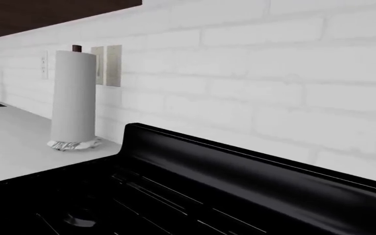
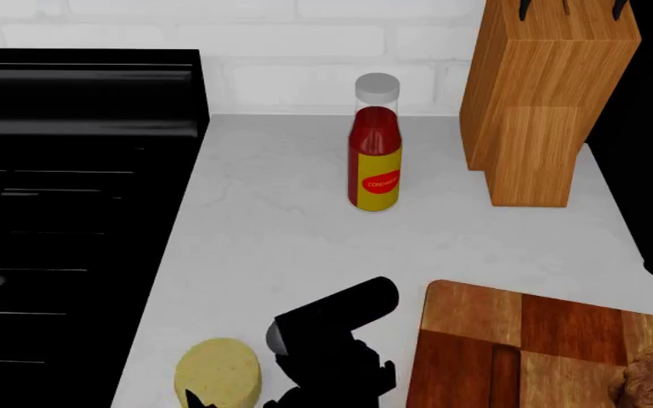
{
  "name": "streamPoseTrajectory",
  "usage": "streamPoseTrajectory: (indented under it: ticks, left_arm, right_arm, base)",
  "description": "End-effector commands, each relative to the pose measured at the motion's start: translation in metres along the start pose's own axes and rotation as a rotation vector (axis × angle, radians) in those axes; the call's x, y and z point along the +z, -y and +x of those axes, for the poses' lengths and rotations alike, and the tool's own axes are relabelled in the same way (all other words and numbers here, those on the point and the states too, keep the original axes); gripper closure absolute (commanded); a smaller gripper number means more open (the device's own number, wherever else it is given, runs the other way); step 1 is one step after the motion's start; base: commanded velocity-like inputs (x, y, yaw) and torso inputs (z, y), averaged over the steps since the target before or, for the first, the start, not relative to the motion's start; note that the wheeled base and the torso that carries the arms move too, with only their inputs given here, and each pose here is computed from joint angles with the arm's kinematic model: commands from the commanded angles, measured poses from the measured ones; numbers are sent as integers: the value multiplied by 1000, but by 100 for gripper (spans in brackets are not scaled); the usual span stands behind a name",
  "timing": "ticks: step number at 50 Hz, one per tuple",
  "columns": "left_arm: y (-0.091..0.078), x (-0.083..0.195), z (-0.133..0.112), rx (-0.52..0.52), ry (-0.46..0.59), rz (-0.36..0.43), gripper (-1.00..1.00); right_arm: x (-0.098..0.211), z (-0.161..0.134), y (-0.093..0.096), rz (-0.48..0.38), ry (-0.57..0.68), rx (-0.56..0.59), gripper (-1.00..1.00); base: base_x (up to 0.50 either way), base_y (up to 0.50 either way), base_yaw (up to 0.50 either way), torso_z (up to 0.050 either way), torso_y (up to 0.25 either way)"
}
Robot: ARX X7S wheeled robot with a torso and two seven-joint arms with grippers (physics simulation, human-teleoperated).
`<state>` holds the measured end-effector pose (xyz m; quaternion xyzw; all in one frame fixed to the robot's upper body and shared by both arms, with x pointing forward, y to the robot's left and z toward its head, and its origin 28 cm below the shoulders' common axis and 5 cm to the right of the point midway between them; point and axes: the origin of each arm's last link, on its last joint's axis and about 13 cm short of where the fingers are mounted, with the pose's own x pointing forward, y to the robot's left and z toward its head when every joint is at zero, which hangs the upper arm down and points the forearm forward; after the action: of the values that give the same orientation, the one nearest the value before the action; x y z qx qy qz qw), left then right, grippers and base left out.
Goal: Pick up the wedge of cheese and place it on the slice of bread to prepare a simple cheese on bread dish.
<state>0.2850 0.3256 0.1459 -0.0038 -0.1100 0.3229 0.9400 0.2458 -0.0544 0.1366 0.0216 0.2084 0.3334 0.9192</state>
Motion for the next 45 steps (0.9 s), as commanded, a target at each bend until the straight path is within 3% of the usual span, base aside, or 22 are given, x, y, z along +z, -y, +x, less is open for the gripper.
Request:
streamPoseTrajectory:
  ticks: [1, 45]
  left_arm:
    - [0, 0, 0, -2, 0, -3, -100]
    - [-2, 1, -3, -3, 17, -19, -100]
  right_arm:
    - [-1, 6, -1, -3, -15, 21, -100]
    - [-17, 19, 0, 28, -74, 44, -100]
  base:
    - [0, 0, 0, 0, 0]
    - [0, 0, 0, 0, 0]
